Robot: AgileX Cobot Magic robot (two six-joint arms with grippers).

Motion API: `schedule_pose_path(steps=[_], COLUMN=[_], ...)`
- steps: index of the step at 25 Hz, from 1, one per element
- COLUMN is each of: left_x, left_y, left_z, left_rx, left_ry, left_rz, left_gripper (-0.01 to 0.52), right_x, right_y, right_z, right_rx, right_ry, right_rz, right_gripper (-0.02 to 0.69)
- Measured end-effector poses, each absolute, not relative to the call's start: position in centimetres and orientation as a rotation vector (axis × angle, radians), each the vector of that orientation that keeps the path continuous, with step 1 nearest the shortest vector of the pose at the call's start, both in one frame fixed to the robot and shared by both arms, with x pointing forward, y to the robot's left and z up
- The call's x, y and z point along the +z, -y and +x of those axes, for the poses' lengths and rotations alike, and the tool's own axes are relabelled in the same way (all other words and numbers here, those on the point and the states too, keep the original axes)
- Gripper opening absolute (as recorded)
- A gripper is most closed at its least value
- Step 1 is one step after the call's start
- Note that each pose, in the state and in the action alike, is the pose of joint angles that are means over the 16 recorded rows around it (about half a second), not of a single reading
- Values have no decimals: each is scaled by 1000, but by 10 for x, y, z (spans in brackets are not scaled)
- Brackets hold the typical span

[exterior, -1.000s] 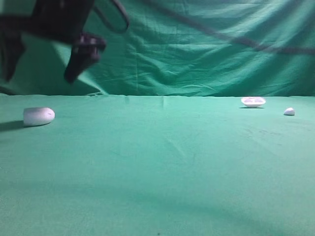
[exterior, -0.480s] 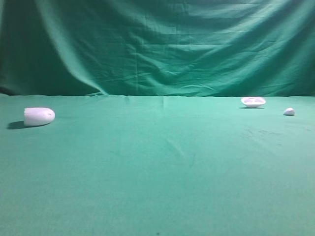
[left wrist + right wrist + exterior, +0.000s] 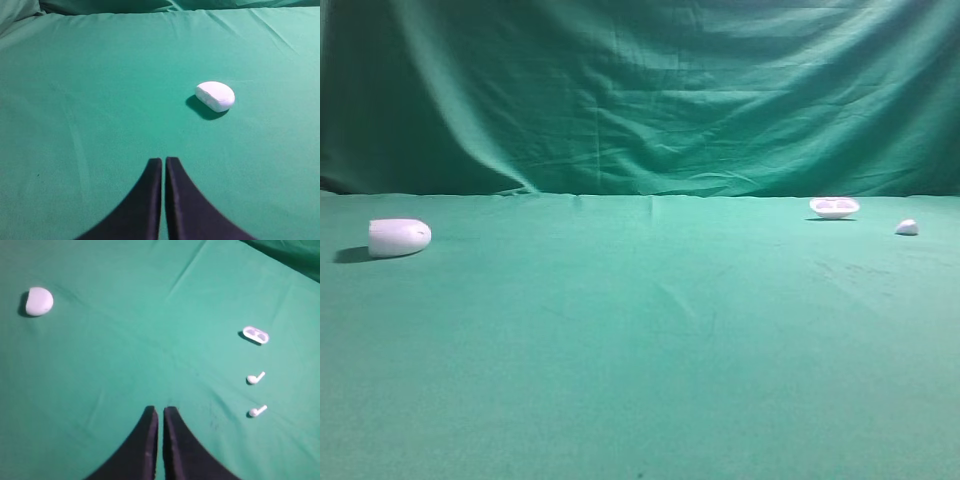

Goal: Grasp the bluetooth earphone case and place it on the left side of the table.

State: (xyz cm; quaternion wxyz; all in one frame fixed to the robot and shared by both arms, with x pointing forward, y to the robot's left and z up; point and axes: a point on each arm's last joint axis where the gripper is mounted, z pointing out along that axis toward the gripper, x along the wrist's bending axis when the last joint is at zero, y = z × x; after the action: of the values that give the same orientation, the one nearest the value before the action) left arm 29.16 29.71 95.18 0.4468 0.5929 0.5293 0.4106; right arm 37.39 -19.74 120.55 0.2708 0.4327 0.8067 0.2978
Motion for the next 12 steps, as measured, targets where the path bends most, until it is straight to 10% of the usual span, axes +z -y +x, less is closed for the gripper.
schedule_pose_path(steps=[12], left_x=[952], left_y=[-297], left_z=[292], left_rx=[1017], left_ry=[-1311], left_rz=[1468], left_gripper=[0], right_x=[1165], right_y=[261], right_z=[304], right_rx=[1181], right_ry=[-2042], right_rz=[1070], right_gripper=[0])
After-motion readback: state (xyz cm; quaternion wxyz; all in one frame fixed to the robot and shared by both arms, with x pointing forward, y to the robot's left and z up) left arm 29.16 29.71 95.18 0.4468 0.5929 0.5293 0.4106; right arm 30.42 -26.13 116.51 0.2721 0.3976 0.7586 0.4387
